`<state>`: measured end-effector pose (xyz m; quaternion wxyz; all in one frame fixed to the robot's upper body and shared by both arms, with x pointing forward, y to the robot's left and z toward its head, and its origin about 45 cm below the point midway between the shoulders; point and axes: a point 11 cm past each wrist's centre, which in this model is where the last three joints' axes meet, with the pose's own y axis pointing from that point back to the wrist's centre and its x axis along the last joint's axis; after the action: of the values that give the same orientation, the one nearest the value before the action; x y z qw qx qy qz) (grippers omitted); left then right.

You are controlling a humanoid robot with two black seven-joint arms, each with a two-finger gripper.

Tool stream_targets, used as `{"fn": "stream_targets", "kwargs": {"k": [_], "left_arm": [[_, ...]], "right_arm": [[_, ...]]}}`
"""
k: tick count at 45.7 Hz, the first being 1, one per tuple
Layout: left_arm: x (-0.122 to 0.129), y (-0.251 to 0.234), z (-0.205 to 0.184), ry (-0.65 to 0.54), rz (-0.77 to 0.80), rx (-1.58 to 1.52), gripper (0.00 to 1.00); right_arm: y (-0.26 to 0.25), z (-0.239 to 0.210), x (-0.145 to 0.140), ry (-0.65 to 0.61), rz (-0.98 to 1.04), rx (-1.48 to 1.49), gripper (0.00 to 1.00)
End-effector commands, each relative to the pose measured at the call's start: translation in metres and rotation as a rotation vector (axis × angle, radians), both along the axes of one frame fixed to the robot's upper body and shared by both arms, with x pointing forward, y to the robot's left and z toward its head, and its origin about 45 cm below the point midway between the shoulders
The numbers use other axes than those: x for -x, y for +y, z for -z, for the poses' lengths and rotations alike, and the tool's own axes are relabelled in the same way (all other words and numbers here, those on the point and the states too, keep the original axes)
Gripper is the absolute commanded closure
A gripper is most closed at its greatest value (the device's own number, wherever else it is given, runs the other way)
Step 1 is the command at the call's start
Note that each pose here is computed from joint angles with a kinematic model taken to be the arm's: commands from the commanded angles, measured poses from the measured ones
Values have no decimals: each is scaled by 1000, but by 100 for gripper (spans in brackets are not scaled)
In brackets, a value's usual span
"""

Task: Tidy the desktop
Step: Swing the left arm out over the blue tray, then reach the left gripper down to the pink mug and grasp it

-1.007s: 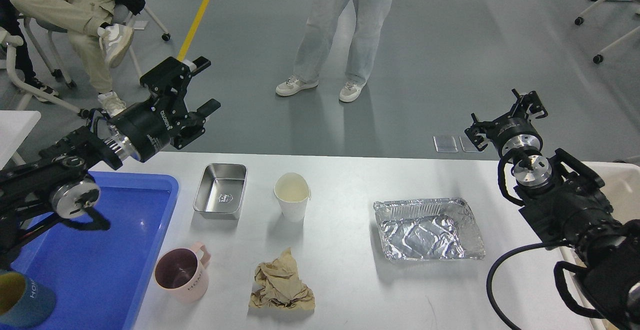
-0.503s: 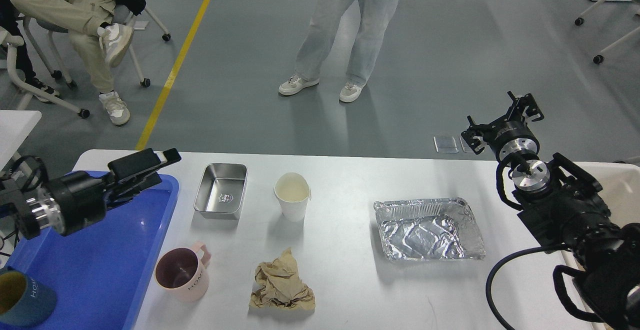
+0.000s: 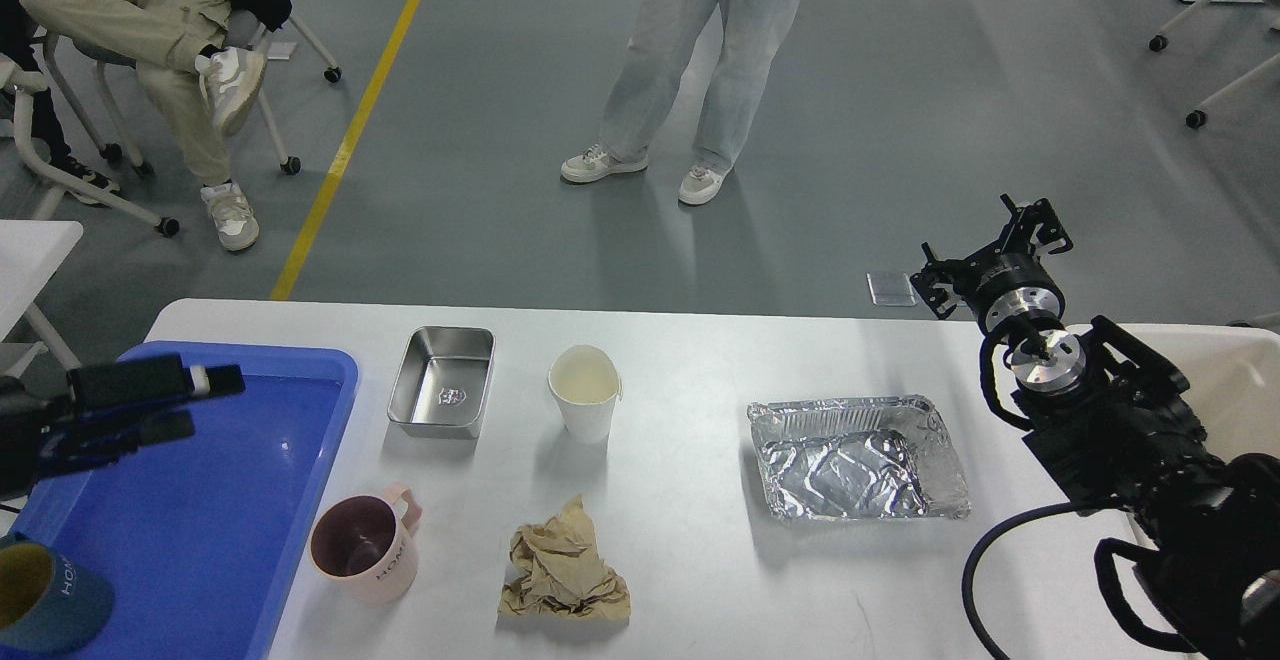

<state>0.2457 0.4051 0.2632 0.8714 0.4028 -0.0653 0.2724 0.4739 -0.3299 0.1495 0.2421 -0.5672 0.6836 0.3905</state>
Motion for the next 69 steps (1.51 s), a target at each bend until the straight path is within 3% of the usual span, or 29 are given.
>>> {"fn": "stream_targets", "kwargs": {"k": [1,14,27,54,69], "left_arm": [[9,19,3,23,-32,-97,1],[8,38,-6,-13,-132,-168,4],[-11,34,-47,-50,-83,-159,3],[-5,39,-37,5,-70,-234,5],[-10,29,-3,40,32,-359,5]], "right_arm": [[1,4,2,7,0,-3,0],[15,8,3,4,-21,-25,0],[25,12,4,8,-32,-41,0],[29,13,4,10,-35,-47,0],[29,13,4,11,-36,-45,0]]}}
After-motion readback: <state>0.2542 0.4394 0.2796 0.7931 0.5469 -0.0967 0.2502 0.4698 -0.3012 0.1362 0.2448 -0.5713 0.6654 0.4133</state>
